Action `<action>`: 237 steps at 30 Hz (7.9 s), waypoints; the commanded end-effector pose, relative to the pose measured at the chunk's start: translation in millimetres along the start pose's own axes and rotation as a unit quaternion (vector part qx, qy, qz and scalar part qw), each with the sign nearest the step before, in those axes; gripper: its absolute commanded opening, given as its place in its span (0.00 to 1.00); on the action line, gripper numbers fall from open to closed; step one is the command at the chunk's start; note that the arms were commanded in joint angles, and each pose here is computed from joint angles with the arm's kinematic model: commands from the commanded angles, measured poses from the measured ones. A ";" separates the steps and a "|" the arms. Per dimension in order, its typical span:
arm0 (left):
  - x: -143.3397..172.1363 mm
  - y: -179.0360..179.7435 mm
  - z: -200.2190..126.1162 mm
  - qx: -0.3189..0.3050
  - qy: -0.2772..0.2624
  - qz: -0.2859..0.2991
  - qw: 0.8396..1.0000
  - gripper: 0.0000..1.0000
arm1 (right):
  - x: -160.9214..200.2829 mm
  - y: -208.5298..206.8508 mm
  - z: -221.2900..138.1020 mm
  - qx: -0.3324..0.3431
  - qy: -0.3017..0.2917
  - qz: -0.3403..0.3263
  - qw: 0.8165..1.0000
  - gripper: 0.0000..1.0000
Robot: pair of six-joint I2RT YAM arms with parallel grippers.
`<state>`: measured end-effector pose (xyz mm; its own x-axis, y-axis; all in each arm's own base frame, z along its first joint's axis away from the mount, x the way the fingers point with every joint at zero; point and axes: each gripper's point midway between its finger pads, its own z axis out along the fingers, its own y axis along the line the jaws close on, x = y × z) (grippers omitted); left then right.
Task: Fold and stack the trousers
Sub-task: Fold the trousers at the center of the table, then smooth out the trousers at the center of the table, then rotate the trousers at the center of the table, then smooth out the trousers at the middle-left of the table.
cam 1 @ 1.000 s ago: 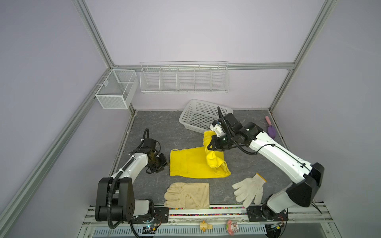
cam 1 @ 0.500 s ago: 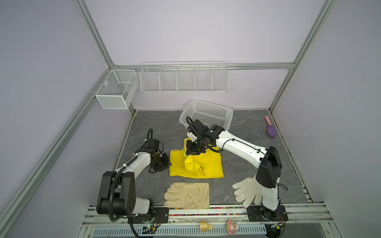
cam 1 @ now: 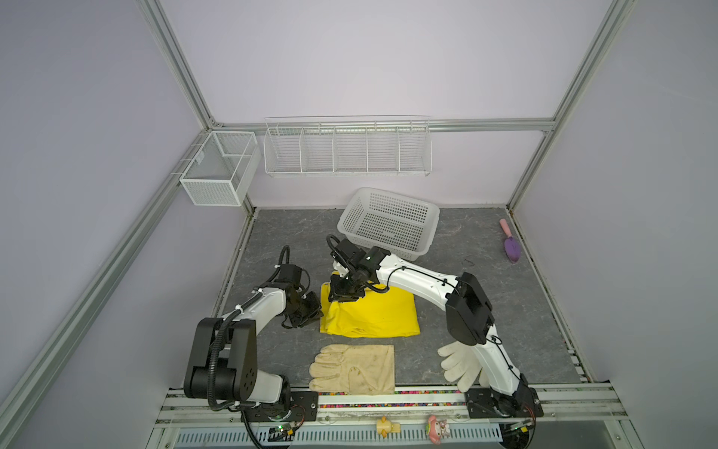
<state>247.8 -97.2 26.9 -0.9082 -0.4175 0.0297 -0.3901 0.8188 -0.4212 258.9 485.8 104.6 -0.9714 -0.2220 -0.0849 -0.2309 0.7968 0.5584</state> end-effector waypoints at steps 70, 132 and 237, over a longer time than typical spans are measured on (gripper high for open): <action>-93.4 -93.4 -67.4 -0.080 -0.055 0.280 0.955 0.47 | 21.5 -173.8 -117.5 0.123 -0.097 -0.244 0.957 0.46; -101.2 -115.4 -74.2 0.011 -0.066 0.256 0.964 0.45 | -8.4 -62.8 -34.4 0.010 -0.141 -0.228 0.963 0.65; -133.0 -68.0 -14.2 -0.138 -0.005 0.219 0.966 0.29 | -49.3 -95.8 21.4 0.093 -0.148 -0.112 0.978 0.53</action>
<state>386.1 -91.3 66.3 -0.9958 -0.0064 -0.0913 0.0032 0.9945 -0.1047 329.5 433.8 44.1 -0.8662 -0.2301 -0.4437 -0.4122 0.8309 0.3738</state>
